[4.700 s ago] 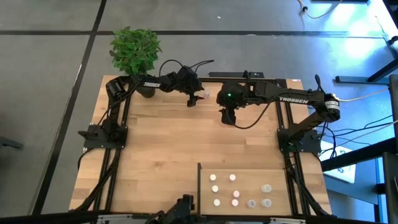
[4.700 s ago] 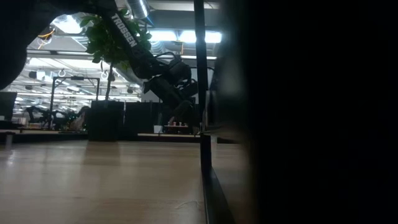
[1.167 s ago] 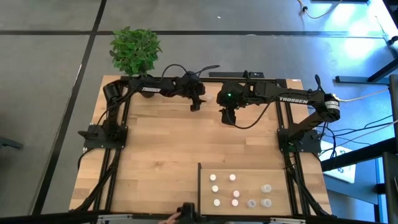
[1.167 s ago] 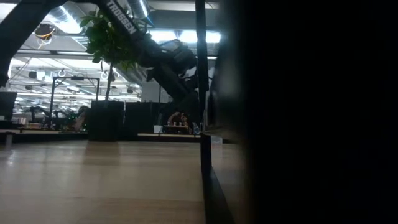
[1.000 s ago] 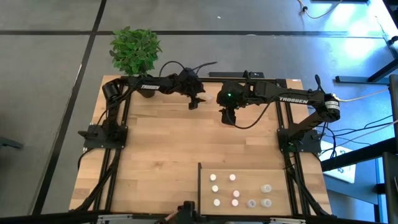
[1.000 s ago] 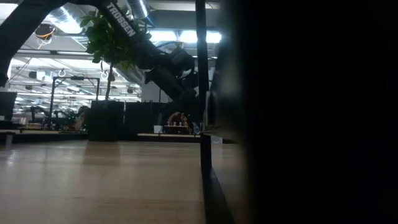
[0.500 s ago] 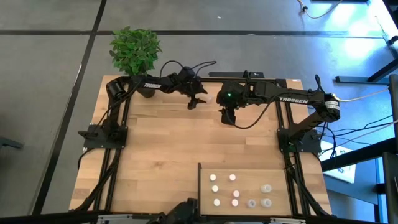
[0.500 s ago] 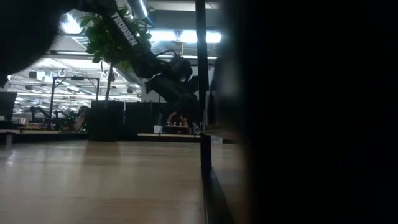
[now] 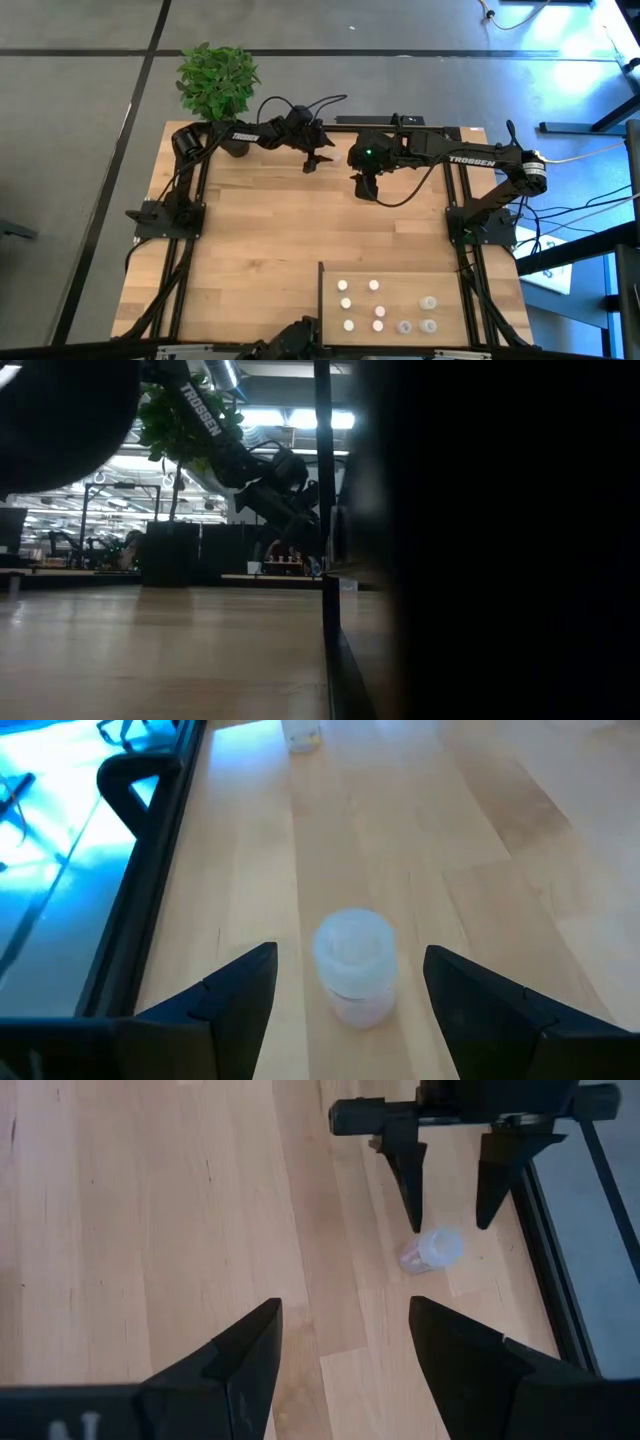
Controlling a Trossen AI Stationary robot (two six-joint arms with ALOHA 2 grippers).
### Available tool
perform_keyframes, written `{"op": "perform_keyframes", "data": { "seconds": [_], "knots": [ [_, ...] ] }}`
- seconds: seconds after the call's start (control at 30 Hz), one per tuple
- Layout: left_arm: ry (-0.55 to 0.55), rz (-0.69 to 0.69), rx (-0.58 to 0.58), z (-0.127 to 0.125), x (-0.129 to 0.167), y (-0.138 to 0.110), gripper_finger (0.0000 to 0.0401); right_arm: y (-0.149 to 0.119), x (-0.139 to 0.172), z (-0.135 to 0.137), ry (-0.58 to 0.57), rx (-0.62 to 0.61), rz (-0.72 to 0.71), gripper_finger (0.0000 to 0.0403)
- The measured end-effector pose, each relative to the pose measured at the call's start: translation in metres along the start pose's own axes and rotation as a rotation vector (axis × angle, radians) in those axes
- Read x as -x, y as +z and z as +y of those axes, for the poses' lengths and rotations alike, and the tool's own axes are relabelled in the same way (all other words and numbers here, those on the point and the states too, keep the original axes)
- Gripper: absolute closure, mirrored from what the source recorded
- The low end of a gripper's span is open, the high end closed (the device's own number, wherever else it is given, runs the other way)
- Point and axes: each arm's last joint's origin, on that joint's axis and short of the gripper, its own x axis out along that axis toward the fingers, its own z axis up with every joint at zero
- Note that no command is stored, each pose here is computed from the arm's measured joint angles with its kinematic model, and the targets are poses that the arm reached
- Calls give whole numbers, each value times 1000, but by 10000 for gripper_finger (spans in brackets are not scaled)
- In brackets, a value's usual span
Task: Pick and place medicine bottles onto shelf by color
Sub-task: Put the left transparent pill bottle on the shelf aligned with the other transparent pill bottle
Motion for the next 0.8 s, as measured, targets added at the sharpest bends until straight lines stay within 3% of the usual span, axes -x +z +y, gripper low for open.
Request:
{"op": "perform_keyframes", "data": {
  "seconds": [0.5, 0.8],
  "knots": [
    [13, 22, -118, -5, -4, 1, 154, 2, 0, 0, -2, 0, -21, 181],
    [46, 43, 8, -6, -3, 4, 154, 2, 0, 0, -2, 36, -21, 181]
  ]
}}
